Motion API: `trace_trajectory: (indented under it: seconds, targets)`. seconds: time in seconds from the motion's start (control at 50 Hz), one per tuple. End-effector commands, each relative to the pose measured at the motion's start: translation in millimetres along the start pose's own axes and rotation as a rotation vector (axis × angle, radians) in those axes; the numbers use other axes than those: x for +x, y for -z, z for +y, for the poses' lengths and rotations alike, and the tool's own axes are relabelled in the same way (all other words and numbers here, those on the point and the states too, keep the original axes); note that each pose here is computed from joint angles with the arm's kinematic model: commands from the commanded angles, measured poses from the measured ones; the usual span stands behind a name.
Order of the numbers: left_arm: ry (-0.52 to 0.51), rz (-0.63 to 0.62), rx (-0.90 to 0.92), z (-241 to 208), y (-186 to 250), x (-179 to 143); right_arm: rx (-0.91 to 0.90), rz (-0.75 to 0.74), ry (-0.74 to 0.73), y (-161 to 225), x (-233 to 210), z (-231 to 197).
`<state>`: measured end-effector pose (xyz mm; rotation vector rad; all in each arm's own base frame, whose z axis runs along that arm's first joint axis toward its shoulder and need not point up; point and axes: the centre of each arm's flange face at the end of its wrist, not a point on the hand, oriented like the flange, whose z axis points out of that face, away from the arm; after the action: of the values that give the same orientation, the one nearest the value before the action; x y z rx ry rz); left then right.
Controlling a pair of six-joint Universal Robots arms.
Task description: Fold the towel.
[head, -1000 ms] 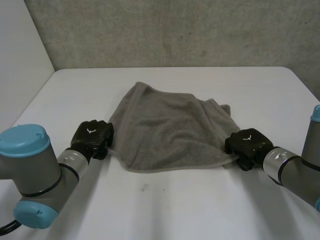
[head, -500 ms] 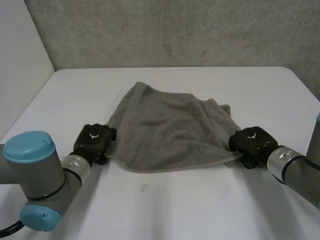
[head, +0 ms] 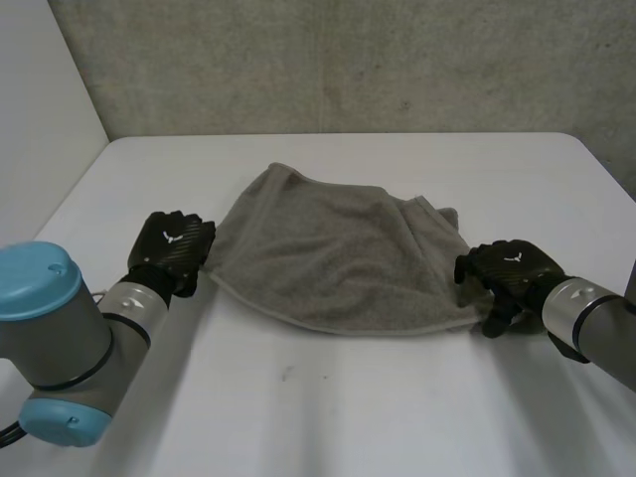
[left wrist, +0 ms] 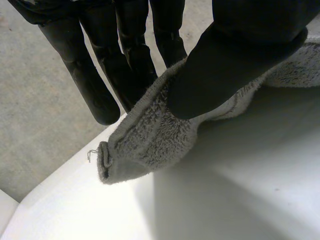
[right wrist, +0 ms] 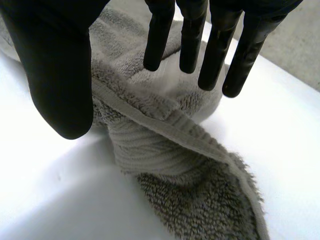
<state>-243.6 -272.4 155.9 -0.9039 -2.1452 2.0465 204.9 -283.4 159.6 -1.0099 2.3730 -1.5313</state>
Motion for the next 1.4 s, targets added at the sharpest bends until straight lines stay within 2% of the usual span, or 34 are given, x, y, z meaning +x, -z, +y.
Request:
trace_trajectory:
  seconds: [0.02,0.34,0.52,0.78,0.86,0.9,0.92,0.96,0.98,1.0,1.02,1.04,1.06,1.08,1.12,1.22,1.3,1.4]
  targets:
    - [0.004,-0.031,-0.012,3,-2,-11,-0.065,0.023,-0.051,14,22,-6]
    - [0.136,-0.08,0.007,-3,-5,-30,-0.048,0.072,-0.088,14,52,14]
    - [0.137,-0.078,0.003,-2,-5,-31,-0.019,0.041,-0.086,10,43,26]
    - [0.136,-0.082,0.0,-3,-5,-33,0.057,0.113,-0.055,2,61,22]
    - [0.129,-0.097,0.041,-25,2,-41,0.114,0.165,-0.011,9,76,-2]
    - [0.121,-0.122,0.087,-49,10,-53,0.172,0.189,0.027,29,81,-34]
    - [0.12,-0.122,0.087,-49,10,-53,0.172,0.189,0.028,29,81,-34]
    - [0.117,-0.132,0.121,-64,13,-59,0.224,0.216,0.061,53,88,-70]
    - [0.111,-0.145,0.159,-82,18,-65,0.224,0.216,0.061,53,88,-70]
    - [0.105,-0.158,0.196,-101,24,-72,0.248,0.227,0.077,66,90,-89]
    - [0.104,-0.158,0.197,-102,24,-72,0.27,0.236,0.091,79,92,-106]
    - [0.099,-0.17,0.228,-121,30,-79,0.27,0.236,0.091,79,92,-106]
    - [0.094,-0.177,0.251,-139,37,-85,0.293,0.252,0.109,92,95,-124]
    - [0.094,-0.177,0.251,-139,37,-85,0.293,0.252,0.11,93,95,-124]
    - [0.09,-0.188,0.283,-172,48,-97,0.351,0.294,0.149,120,100,-161]
    - [0.086,-0.197,0.294,-211,60,-112,0.439,0.349,0.202,152,106,-201]
    - [0.09,-0.194,0.27,-223,63,-118,0.476,0.378,0.226,162,108,-215]
    - [0.114,-0.146,0.119,-200,36,-115,0.45,0.367,0.217,155,109,-210]
